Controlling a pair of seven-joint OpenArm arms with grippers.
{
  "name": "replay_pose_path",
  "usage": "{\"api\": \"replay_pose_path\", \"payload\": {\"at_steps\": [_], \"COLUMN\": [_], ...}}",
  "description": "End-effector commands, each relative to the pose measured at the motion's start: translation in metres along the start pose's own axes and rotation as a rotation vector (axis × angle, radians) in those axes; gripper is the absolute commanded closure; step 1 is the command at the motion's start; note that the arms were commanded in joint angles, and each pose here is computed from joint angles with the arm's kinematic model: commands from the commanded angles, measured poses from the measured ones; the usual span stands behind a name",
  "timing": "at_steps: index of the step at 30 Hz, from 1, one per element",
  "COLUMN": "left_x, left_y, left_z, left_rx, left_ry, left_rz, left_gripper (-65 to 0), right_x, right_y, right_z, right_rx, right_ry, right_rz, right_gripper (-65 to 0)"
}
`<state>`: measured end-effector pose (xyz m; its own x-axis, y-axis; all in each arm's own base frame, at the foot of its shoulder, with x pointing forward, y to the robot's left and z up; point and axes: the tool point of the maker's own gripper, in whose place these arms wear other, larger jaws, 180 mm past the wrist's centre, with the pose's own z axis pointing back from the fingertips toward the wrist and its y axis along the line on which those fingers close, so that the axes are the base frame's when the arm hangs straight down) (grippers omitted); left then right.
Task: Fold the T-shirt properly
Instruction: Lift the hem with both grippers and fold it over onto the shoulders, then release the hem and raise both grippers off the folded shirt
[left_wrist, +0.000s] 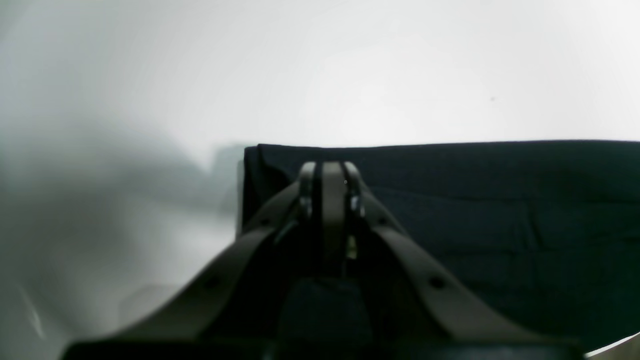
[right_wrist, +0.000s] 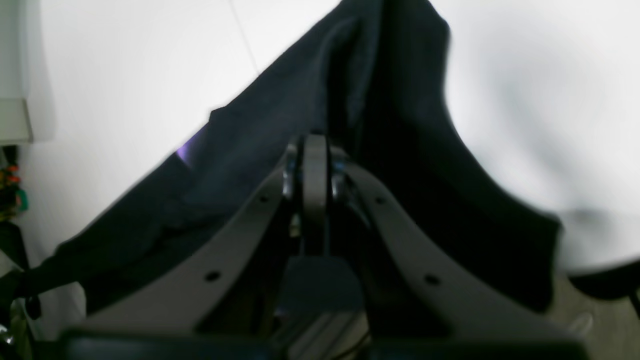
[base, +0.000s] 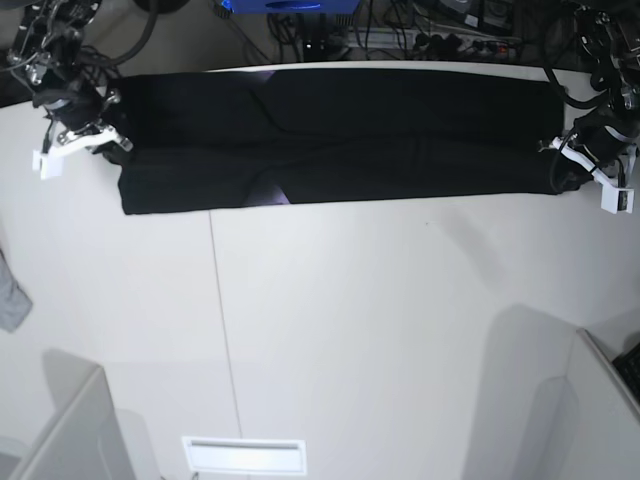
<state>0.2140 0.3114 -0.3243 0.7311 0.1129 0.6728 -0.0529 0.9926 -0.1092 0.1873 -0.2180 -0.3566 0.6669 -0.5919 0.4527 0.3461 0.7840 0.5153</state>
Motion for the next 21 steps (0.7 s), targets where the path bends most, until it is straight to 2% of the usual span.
{"api": "replay_pose_path", "payload": {"at_steps": [1, 4, 9, 15, 21], "left_x": [0.013, 0.006, -0.011, -0.017, -0.017], "left_y": [0.007, 0.015, 0.017, 0.017, 0.019], "left_z": [0.008, 0.013, 0.015, 0.016, 0.017], "left_rx": [0.021, 0.042, 0.048, 0.05, 0.055], "left_ry": [-0.046, -0.026, 0.024, 0.038, 0.038], "left_rz": [-0.015, -0.007, -0.009, -0.009, -0.007], "left_gripper": [0.0, 0.0, 0.0, 0.0, 0.0], "right_x": [0.006, 0.0, -0.004, -0.012, -0.013], "right_y": [0.006, 0.003, -0.009, -0.018, -0.02], "right_z": [0.006, 0.008, 0.006, 0.004, 0.005], "right_rx": [0.03, 0.022, -0.044, -0.109, -0.116], "right_ry": [-0.024, -0.009, -0.002, 0.005, 0.005], "right_rz": [0.006, 0.0, 0.033, 0.046, 0.04], "right_gripper": [0.0, 0.0, 0.0, 0.0, 0.0]}}
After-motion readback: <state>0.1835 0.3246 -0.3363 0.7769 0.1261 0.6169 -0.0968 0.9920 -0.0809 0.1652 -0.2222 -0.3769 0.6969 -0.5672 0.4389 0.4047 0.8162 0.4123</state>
